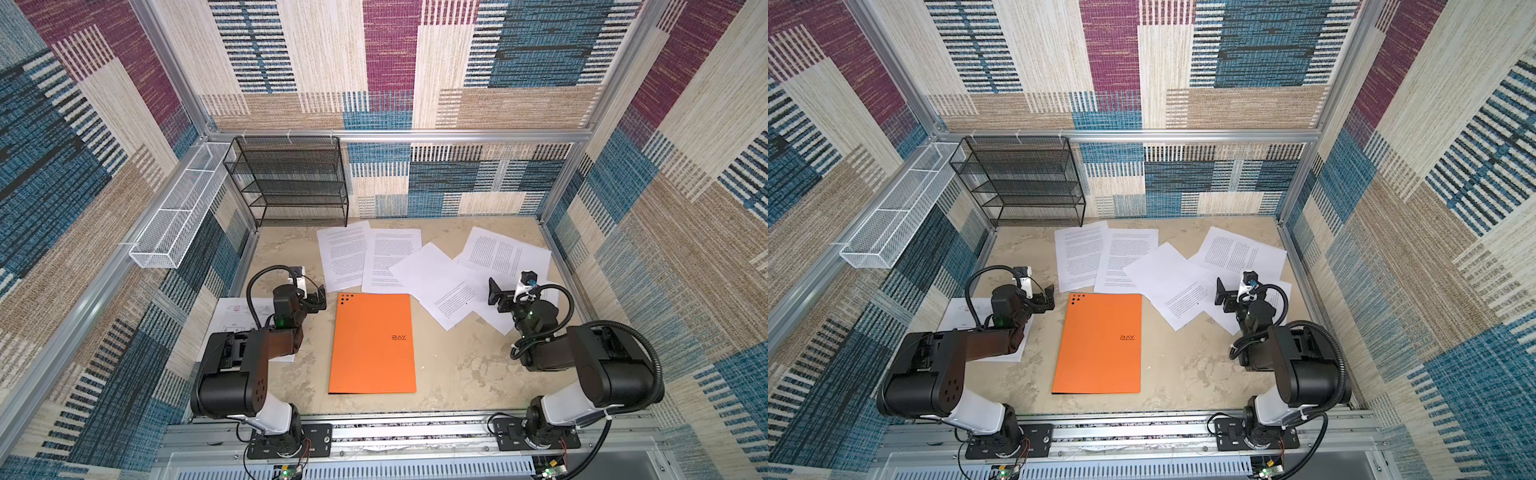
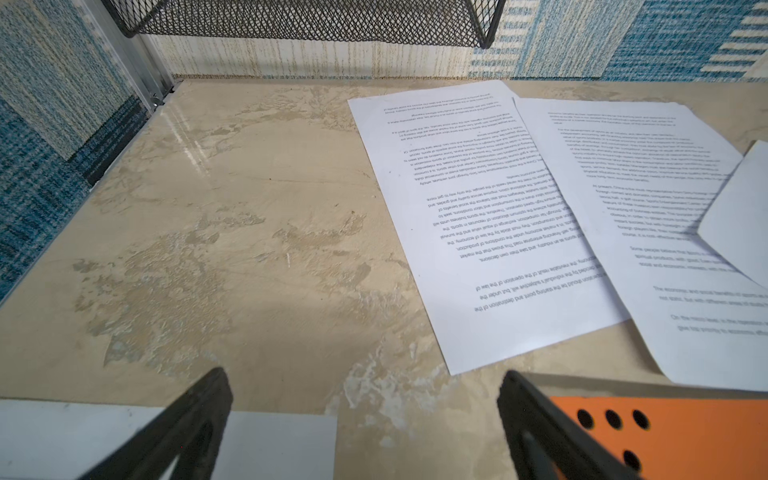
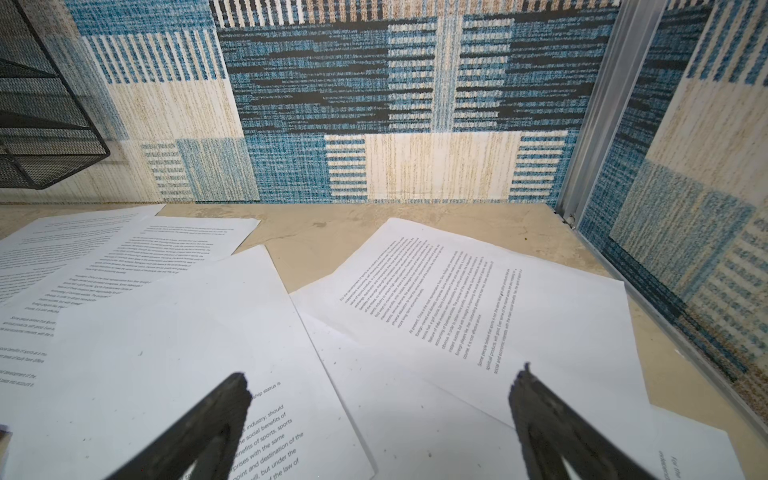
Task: Put the files into the folder
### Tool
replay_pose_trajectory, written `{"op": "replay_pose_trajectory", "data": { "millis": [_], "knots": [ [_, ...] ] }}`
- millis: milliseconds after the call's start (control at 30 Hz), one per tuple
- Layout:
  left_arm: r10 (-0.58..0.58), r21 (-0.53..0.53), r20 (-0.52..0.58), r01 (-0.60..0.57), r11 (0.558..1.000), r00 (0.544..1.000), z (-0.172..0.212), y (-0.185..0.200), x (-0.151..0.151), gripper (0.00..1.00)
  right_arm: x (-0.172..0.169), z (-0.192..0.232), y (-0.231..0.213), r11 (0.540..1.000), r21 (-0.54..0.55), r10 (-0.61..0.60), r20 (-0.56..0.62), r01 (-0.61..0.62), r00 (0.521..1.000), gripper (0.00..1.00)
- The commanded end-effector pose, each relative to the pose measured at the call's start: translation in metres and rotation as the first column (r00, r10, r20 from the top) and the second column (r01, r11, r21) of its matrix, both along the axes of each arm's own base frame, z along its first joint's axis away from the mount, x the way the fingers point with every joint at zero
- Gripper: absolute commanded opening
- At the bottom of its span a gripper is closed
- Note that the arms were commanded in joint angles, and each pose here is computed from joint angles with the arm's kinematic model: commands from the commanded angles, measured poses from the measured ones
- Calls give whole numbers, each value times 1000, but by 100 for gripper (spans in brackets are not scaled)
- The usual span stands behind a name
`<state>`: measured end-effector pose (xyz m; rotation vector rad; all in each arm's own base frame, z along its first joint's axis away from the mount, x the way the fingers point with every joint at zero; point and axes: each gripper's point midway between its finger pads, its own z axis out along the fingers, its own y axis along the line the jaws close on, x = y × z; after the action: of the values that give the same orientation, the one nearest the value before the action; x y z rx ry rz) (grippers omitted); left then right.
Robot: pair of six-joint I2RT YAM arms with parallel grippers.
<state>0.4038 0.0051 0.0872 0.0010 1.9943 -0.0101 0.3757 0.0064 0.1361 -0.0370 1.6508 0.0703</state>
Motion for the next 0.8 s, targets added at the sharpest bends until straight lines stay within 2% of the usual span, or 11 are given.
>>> {"op": "replay_pose_trajectory", "data": {
  "millis": [0, 633, 667, 700, 767],
  "knots": [
    [-17, 16, 18, 16, 1000, 1000, 5, -1, 2, 100, 0, 6, -1, 1000, -5, -6, 26, 7, 1000, 100],
    [5, -4, 12, -4, 1000, 1000, 4, 6, 3, 100, 2, 7, -1, 1000, -5, -5, 26, 5, 1000, 100],
    [27, 0, 38, -27, 1000, 999, 11, 9, 2, 100, 1, 9, -4, 1000, -3, -21, 31, 21, 999, 100],
    [111, 13, 36, -111, 994, 993, 19, 20, -1, 100, 2, 14, -9, 998, 4, -57, 34, 56, 998, 100],
    [254, 51, -9, -253, 966, 967, 46, 39, -6, 100, 8, 29, -30, 980, 38, -196, -26, 197, 980, 100]
  ]
}}
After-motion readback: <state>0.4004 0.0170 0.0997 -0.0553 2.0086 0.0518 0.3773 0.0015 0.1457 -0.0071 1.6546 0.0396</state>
